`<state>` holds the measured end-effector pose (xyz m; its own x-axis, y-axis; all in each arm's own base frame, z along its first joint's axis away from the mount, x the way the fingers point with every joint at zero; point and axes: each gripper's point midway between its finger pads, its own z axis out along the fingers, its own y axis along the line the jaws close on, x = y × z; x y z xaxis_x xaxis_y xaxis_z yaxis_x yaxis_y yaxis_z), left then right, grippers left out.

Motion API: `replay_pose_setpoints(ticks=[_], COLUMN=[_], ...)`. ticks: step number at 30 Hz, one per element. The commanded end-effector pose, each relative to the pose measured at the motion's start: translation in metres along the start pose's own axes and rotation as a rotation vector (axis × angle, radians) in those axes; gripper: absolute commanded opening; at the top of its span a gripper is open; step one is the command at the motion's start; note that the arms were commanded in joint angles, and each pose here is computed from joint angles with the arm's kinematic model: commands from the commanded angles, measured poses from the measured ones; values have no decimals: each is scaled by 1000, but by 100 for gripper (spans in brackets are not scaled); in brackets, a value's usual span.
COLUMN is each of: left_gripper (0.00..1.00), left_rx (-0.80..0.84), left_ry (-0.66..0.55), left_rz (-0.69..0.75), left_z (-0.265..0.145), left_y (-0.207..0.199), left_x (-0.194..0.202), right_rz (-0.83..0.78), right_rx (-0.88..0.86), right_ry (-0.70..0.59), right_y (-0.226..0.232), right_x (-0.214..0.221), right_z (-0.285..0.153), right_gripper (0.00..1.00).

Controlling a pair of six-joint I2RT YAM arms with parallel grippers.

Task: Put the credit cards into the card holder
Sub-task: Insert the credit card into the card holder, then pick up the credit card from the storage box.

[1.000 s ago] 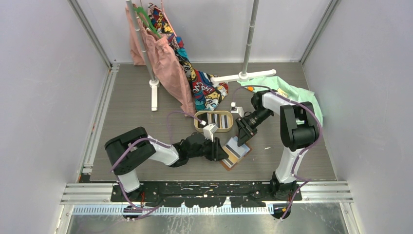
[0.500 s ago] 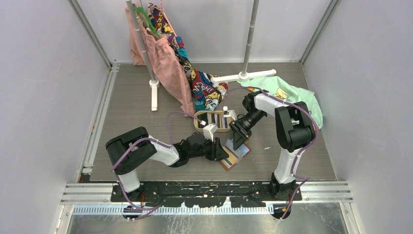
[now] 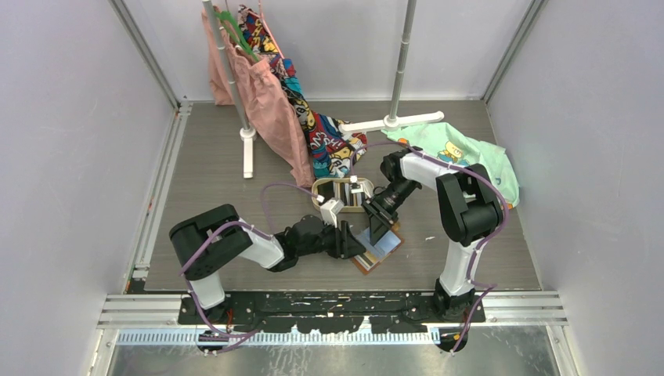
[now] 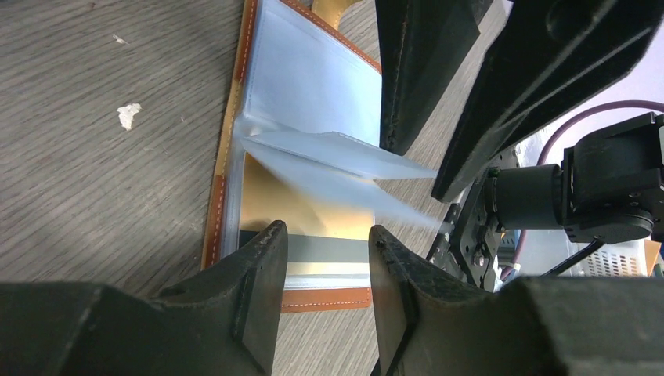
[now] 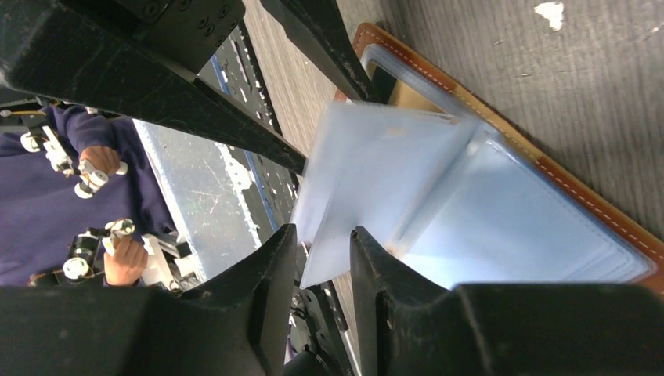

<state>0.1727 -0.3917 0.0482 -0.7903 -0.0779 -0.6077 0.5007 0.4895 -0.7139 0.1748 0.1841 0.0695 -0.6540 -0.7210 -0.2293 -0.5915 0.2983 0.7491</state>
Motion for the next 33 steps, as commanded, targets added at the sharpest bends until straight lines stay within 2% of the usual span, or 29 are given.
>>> replay_pose_setpoints(ticks=[1,5,8,11,14,19,26,33], left_gripper=[44,44,44,45,45,49,50,50], left_rx=[30,36,33,34,31,7,-88,-197], left_ry=[-43,-40,-43,-47,-46,-36,-38,-44], left_rz=[-13,-29,-34,-36,-37,-30,20,100], left_z=[-1,0,-2,-7,-14,-25,-36,-49], left_y=[-3,0,2,2,2,3,9,18], left_x=[-11,-9,-9,-10,-9,-9,-18,-43], right_rz=[-23,-7,-3,-7,-22,-9,54,117], right_rx=[36,64,112,211,321,397,495,605], right_ry=[-37,-34,-31,-42,-69,-101,-170,-208], right_y=[-1,-8,-16,-29,-39,-47,-63,-83], right_x=[-12,-13,-12,-13,-17,-22,-24,-12], right_z=[-6,-5,-6,-11,-20,-28,-42,-65], right_gripper=[35,26,24,22,15,6,1,1])
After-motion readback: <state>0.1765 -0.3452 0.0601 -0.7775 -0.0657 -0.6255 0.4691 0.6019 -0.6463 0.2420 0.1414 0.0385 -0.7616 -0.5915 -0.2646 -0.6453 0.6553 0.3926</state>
